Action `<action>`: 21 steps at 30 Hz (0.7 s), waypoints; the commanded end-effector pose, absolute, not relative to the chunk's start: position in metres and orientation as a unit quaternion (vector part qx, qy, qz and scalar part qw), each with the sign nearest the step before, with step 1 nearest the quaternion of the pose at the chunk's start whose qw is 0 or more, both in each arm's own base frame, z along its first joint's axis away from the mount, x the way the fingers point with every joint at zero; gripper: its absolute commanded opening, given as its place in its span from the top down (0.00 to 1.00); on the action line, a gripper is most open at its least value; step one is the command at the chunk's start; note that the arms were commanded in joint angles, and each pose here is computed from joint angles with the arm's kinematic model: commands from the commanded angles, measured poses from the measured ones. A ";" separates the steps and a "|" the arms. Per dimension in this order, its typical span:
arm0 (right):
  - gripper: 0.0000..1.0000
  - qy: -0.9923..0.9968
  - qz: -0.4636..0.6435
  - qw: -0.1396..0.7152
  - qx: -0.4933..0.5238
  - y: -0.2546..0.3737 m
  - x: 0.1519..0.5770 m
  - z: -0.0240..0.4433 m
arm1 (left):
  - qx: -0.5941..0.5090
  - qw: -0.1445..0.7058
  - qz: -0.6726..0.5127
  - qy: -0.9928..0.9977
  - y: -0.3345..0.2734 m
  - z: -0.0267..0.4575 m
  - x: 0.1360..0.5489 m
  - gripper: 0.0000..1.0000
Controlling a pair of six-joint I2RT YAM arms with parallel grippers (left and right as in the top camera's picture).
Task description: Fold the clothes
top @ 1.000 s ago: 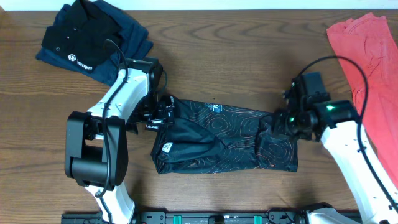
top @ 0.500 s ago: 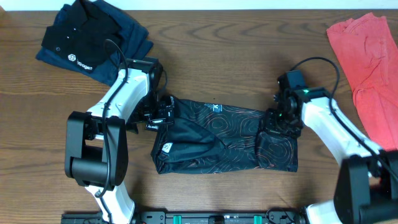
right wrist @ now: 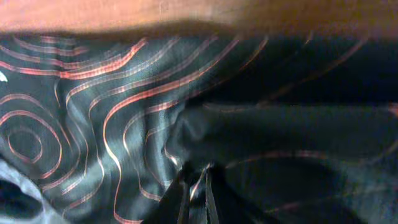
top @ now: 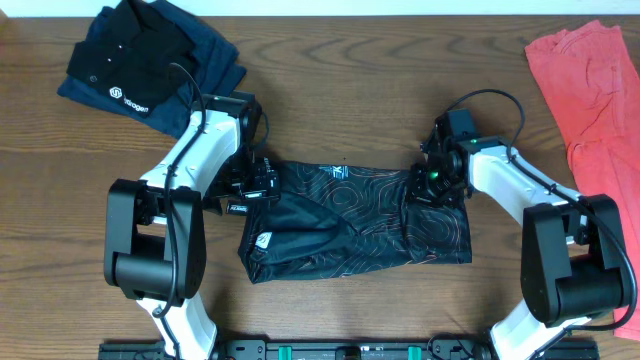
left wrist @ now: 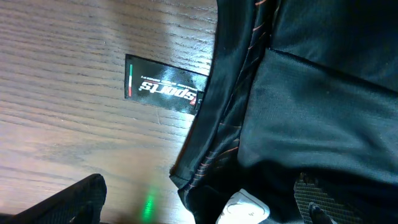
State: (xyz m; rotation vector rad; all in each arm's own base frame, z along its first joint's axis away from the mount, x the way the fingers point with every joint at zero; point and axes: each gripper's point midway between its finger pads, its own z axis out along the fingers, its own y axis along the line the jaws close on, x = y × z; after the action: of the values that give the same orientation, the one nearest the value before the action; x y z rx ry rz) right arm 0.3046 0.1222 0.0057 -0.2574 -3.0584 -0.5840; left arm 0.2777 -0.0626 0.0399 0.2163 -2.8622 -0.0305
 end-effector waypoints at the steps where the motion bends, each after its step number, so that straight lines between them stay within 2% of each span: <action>1: 0.91 -0.981 -0.182 -0.011 -0.062 0.121 0.318 0.027 | 0.076 0.133 -0.010 -0.988 -0.061 0.042 0.277 0.02; 5: 0.86 -0.984 -0.167 -0.027 -0.052 0.107 0.323 0.070 | 0.076 0.132 -0.009 -0.988 -0.061 0.042 0.278 0.02; 9: 0.79 -0.986 -0.163 -0.013 -0.035 0.103 0.306 0.097 | 0.076 0.130 -0.009 -0.989 -0.061 0.042 0.278 0.02; 13: 0.77 -0.987 -0.154 0.040 -0.028 0.106 0.276 0.092 | 0.076 0.130 -0.009 -0.989 -0.061 0.042 0.279 0.02; 21: 0.78 -0.980 -0.170 0.100 -0.009 0.133 0.229 0.046 | 0.076 0.130 -0.009 -0.989 -0.061 0.042 0.278 0.02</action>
State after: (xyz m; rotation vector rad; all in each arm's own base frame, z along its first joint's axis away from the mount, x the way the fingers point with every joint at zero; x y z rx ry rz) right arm 0.2493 0.1222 0.0614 -0.0346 -2.9666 -0.4805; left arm 0.2792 -0.0629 0.0395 0.2160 -2.8685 -0.0280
